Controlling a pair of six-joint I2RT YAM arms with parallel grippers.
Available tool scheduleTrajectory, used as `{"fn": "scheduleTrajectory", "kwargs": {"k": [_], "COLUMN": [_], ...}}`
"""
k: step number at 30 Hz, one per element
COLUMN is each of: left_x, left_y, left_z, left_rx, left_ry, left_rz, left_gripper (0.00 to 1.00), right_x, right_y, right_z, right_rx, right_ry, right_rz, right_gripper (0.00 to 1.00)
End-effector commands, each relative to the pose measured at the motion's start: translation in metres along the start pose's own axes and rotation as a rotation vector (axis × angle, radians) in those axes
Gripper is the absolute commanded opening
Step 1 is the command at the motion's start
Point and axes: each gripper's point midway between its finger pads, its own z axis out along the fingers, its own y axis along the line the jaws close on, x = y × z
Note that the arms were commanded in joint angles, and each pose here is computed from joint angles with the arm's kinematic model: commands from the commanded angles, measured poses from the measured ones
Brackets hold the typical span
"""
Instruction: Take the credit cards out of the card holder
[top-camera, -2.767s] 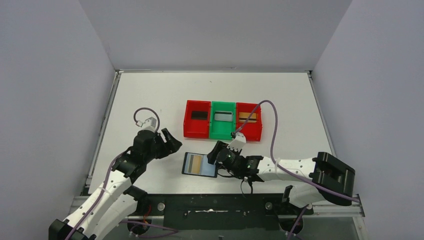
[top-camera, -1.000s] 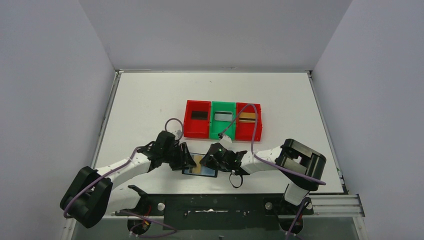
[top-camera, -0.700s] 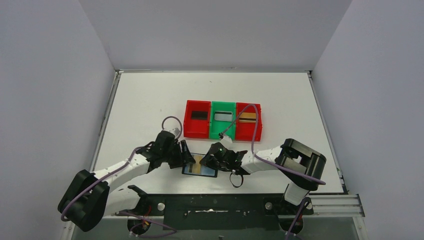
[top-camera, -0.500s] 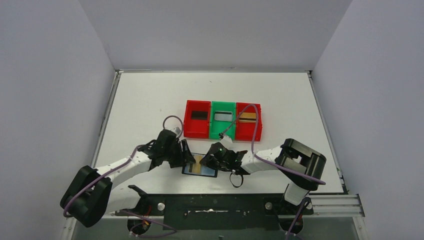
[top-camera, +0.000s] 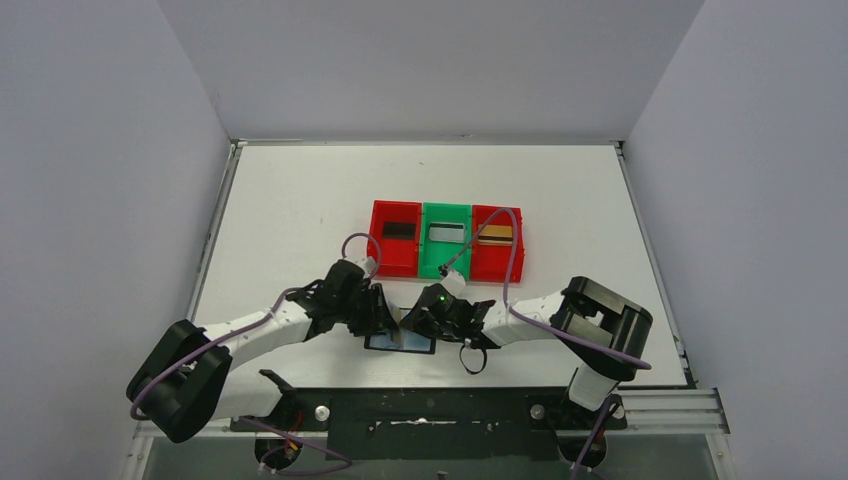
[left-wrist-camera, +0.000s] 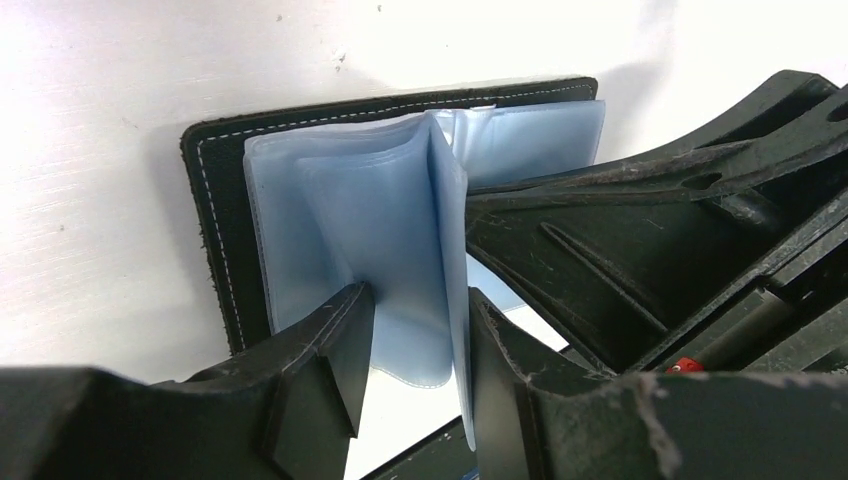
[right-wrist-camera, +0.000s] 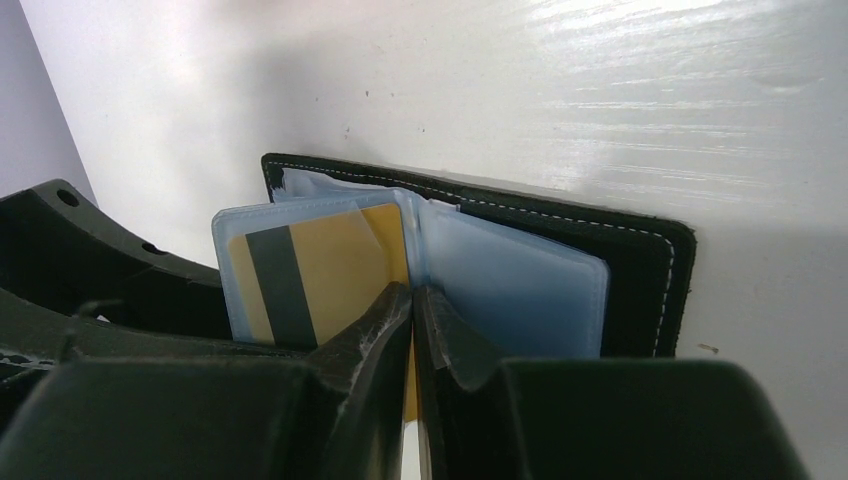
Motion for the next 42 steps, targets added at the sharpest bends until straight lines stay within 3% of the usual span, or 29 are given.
{"fn": "scheduleTrajectory", "kwargs": {"k": [1,7,9,19,27,36,42], "left_x": [-0.011,-0.018,-0.019,-0.028,-0.03,-0.01,-0.011], "left_y": [-0.014,-0.011,-0.016,-0.01,0.004,0.004,0.005], "left_z": [-0.007,-0.015,-0.017,-0.027,-0.029,-0.009,-0.01], "left_rx": [0.026,-0.012,0.009,-0.043,-0.12,-0.084,-0.096], "left_ry": [-0.043,-0.081,-0.087,-0.129,-0.135,-0.012,-0.017], "left_rz": [0.028,0.041,0.046,0.049,0.068,0.096,0.105], "left_gripper": [0.35,0.16,0.14,0.3,0.37,0.27,0.23], "right_x": [0.0,0.0,0.001,-0.002,0.0,0.004,0.002], "right_y": [-0.028,-0.028,-0.027,-0.023,-0.008,-0.001,0.004], "right_z": [0.002,0.003,0.003,0.0,0.002,0.004,0.001], "right_rx": [0.09,0.09,0.089,0.065,-0.003,-0.044,-0.067], "right_ry": [-0.011,-0.007,-0.005,-0.018,-0.001,0.02,0.007], "right_rz": [-0.022,-0.026,-0.027,-0.027,-0.046,-0.049,-0.046], "right_gripper": [0.1,0.11,0.12,0.15,0.22,0.21,0.15]}}
